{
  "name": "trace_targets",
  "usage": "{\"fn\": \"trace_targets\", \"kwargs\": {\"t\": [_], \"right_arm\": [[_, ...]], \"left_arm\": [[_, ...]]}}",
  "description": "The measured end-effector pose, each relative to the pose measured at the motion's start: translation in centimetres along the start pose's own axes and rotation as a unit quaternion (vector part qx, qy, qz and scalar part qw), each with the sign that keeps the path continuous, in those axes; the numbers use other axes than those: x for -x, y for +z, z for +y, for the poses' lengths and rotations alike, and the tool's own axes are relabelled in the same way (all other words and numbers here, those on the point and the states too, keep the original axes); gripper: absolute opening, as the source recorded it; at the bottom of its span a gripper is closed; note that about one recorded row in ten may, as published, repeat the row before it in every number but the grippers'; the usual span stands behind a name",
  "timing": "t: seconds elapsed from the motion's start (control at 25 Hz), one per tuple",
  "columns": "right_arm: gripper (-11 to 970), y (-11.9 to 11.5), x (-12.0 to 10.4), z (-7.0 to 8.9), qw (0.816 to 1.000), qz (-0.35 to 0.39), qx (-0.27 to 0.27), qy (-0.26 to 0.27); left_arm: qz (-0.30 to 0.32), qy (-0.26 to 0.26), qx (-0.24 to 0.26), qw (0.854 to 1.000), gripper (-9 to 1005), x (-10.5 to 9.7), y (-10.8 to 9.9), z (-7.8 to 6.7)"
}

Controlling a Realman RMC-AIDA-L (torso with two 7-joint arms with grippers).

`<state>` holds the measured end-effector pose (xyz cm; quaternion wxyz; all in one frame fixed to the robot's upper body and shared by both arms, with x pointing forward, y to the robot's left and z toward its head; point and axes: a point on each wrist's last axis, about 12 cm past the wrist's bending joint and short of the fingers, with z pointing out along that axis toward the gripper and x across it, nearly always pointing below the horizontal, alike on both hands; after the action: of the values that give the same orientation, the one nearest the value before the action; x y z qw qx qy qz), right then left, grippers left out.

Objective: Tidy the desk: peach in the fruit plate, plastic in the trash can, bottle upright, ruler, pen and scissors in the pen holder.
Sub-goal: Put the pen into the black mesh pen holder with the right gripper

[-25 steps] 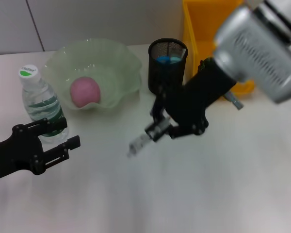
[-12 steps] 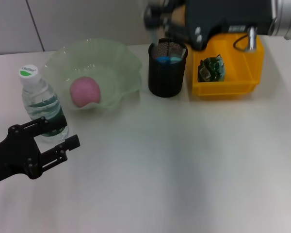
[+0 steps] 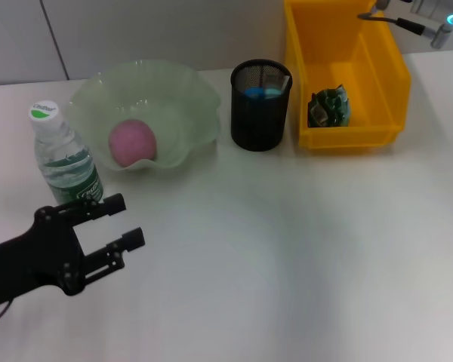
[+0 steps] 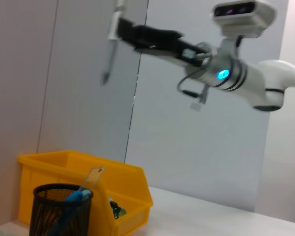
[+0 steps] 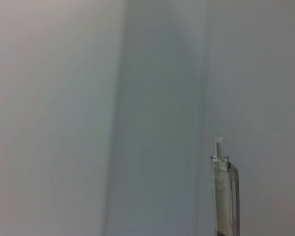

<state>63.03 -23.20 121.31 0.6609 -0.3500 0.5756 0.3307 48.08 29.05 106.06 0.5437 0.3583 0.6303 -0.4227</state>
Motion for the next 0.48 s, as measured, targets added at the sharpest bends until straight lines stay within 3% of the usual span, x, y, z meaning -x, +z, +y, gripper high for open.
{"fn": "trace_targets", "kwargs": {"t": [0.28,0.48], "right_arm": [[125,0.3,-3.3,-1.3,0.994,0.000,-0.103,0.031],[126,0.1,-5.3,-1.4,0.990,0.014,-0.137,0.033]], "left_arm": [[0.001,-0.008,0.005,1.000,593,-0.6,-0.1,-0.3],[0.002,-0.020,0.015,1.000,593,-0.8,-0.5,-0.4]]}}
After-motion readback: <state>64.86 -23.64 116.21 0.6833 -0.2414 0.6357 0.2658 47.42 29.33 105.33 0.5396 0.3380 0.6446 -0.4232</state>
